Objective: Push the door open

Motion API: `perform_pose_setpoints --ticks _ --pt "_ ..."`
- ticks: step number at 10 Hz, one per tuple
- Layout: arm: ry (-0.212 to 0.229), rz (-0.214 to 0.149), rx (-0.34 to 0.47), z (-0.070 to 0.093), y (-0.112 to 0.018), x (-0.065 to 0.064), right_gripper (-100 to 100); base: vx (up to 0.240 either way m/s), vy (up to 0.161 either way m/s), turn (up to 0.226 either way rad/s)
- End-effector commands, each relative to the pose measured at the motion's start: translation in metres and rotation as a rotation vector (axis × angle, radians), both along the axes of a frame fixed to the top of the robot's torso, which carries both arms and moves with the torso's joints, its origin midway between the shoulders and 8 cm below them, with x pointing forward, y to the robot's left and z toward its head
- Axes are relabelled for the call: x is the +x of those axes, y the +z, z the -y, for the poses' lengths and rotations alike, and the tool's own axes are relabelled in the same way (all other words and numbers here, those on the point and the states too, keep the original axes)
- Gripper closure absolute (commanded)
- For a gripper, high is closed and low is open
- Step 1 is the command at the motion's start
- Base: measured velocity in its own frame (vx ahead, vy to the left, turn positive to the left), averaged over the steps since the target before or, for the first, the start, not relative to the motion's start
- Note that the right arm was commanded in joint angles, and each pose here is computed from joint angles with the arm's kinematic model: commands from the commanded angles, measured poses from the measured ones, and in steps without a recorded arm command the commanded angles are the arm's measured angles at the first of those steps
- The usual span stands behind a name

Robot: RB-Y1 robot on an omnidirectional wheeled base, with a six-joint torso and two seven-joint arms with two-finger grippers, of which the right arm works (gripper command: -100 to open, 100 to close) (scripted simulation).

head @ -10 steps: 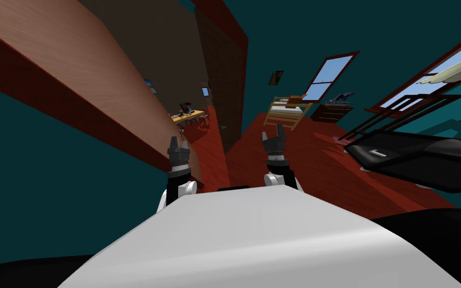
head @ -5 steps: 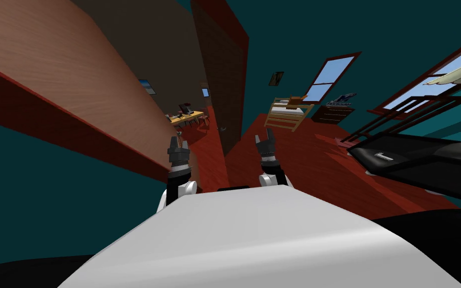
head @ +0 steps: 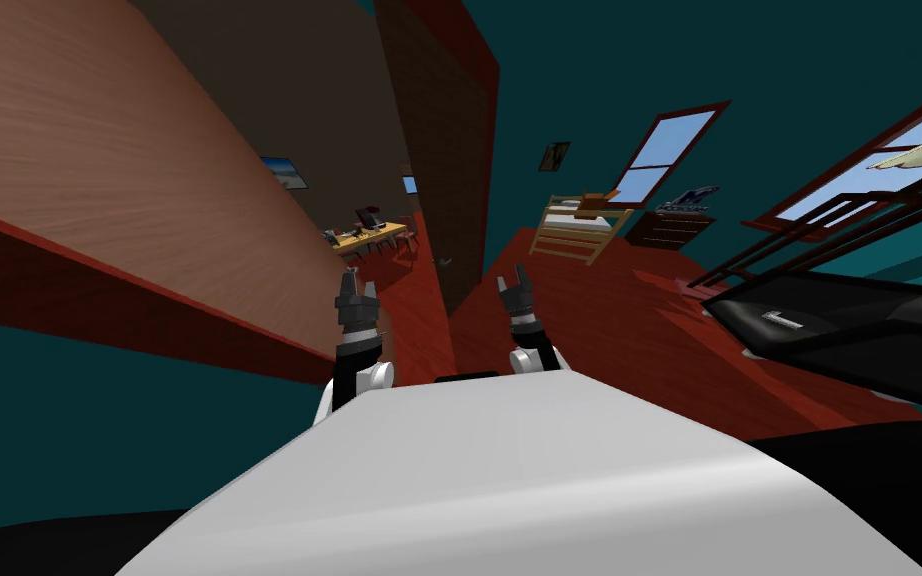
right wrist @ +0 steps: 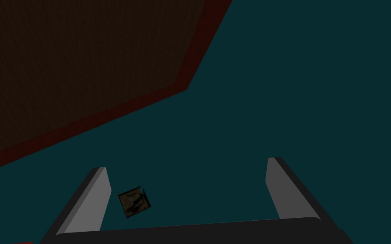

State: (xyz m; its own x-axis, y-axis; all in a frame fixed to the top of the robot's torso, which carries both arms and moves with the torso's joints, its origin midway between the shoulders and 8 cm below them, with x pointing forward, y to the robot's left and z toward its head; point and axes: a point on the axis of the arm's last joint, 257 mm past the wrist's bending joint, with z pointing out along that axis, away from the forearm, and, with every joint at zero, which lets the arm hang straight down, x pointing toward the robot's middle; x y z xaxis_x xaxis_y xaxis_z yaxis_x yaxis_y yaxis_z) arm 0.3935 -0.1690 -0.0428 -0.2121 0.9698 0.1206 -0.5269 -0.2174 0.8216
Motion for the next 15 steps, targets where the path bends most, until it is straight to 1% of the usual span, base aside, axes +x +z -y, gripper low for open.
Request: perform_pose_setpoints --ticks 1,2,5,6,11,15 --pt "0.026 -0.013 0.000 -0.010 -0.009 0.002 -100 0.127 -0.036 0.003" --pt "0.051 -0.027 0.000 -0.021 -0.019 0.005 -100 0.154 -0.032 0.000" --pt "0.091 -0.049 -0.002 -0.038 -0.034 0.009 -100 0.125 -0.024 0.000" --pt "0.118 -0.063 -0.004 -0.049 -0.044 0.011 -100 0.129 -0.025 0.003" --pt "0.187 -0.102 -0.015 -0.079 -0.071 0.014 -100 0.106 -0.021 0.001" --pt "0.242 -0.133 -0.028 -0.103 -0.093 0.013 -100 0.101 -0.026 0.000"
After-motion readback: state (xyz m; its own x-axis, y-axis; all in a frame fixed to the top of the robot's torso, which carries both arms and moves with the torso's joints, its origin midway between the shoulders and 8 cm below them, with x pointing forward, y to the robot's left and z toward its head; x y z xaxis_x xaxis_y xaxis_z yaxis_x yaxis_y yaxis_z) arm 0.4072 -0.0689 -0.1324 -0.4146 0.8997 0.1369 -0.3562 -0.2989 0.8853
